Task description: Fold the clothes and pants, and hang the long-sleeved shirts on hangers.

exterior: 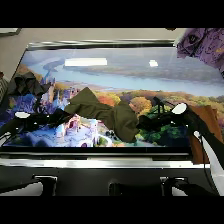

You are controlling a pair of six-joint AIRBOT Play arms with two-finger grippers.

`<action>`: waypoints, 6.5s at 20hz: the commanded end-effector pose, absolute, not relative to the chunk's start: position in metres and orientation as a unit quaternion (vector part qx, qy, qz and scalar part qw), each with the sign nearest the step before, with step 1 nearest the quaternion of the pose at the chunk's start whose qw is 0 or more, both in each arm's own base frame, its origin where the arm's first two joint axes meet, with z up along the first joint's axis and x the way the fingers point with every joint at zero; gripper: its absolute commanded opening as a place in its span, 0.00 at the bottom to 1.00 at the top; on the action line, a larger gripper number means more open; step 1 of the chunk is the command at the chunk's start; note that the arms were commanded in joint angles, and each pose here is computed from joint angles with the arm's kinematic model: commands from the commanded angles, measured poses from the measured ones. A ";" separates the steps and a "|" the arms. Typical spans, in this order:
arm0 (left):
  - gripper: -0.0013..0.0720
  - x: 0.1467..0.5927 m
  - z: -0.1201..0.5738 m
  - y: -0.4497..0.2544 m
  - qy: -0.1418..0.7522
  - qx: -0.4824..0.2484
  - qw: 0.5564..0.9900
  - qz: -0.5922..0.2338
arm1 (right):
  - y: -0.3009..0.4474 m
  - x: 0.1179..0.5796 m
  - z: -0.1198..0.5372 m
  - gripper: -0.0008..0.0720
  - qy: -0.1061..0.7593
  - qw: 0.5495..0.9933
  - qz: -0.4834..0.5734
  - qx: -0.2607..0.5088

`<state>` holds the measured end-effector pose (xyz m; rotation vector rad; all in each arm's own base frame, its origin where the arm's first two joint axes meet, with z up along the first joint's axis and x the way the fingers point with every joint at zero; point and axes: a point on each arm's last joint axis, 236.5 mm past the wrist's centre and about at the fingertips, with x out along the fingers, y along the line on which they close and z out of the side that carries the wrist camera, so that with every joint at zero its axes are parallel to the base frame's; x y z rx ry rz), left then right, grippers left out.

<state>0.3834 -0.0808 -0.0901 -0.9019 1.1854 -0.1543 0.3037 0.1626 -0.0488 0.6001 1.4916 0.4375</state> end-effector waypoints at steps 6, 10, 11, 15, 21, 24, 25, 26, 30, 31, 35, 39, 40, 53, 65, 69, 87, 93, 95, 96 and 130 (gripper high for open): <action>0.04 0.478 0.064 -0.085 0.420 -0.377 0.803 -0.190 | 0.143 0.370 0.035 0.05 0.554 0.781 0.179 0.226; 0.04 0.490 0.254 -0.024 0.279 -0.262 0.911 -0.155 | 0.131 0.419 0.182 0.05 0.409 0.876 0.204 0.155; 0.04 0.478 0.305 -0.009 0.235 -0.227 0.935 -0.134 | 0.127 0.421 0.222 0.05 0.366 0.897 0.207 0.137; 0.04 0.390 0.457 0.014 0.081 -0.145 0.984 -0.068 | 0.119 0.376 0.359 0.05 0.217 0.947 0.225 0.075; 0.04 0.280 0.510 0.018 0.013 -0.103 0.995 0.007 | 0.108 0.282 0.406 0.05 0.170 0.959 0.222 0.033; 0.04 0.279 0.500 0.011 0.034 -0.108 0.994 -0.005 | 0.110 0.276 0.401 0.05 0.189 0.955 0.222 0.053; 0.04 0.286 0.493 0.010 0.046 -0.114 0.992 -0.010 | 0.110 0.282 0.397 0.05 0.197 0.953 0.220 0.062; 0.04 0.298 0.481 0.010 0.063 -0.124 0.990 -0.017 | 0.111 0.292 0.388 0.05 0.212 0.950 0.219 0.069; 0.04 0.375 0.386 0.004 0.191 -0.150 0.969 -0.050 | 0.119 0.355 0.310 0.05 0.344 0.908 0.202 0.126; 0.04 0.400 0.349 -0.002 0.233 -0.161 0.957 -0.059 | 0.122 0.376 0.278 0.05 0.390 0.888 0.195 0.142; 0.04 0.486 0.195 -0.025 0.357 -0.198 0.910 -0.067 | 0.132 0.463 0.140 0.05 0.508 0.824 0.170 0.182; 0.04 0.539 0.061 -0.049 0.441 -0.213 0.870 -0.060 | 0.132 0.554 0.030 0.05 0.492 0.826 0.124 0.245; 0.04 0.547 0.035 -0.055 0.453 -0.219 0.862 -0.059 | 0.133 0.572 0.015 0.05 0.476 0.829 0.116 0.269; 0.04 0.546 -0.017 -0.075 0.499 -0.265 0.822 -0.068 | 0.014 0.522 0.024 0.59 0.544 0.785 0.062 0.290; 0.04 0.539 -0.019 -0.078 0.513 -0.263 0.814 -0.073 | 0.052 0.455 -0.072 0.59 0.626 0.693 0.074 0.350; 0.04 0.539 -0.019 -0.078 0.513 -0.263 0.814 -0.073 | 0.075 0.463 -0.098 0.59 0.630 0.692 0.070 0.344; 0.04 0.565 0.169 -0.048 0.360 -0.159 0.916 -0.081 | 0.062 0.560 0.199 0.05 0.316 0.892 0.128 0.297; 0.04 0.477 0.403 0.002 0.145 -0.134 0.979 -0.043 | 0.038 0.453 0.426 0.05 0.122 0.967 0.108 0.194; 0.04 0.418 0.443 0.017 0.105 -0.121 0.987 -0.017 | 0.038 0.394 0.467 0.05 0.083 0.978 0.102 0.165; 0.04 0.386 0.457 0.027 0.091 -0.111 0.990 0.007 | 0.037 0.362 0.481 0.05 0.073 0.980 0.095 0.156; 0.77 0.592 0.007 0.010 0.472 -0.257 0.843 0.022 | 0.081 0.578 -0.027 0.56 0.542 0.775 0.068 0.320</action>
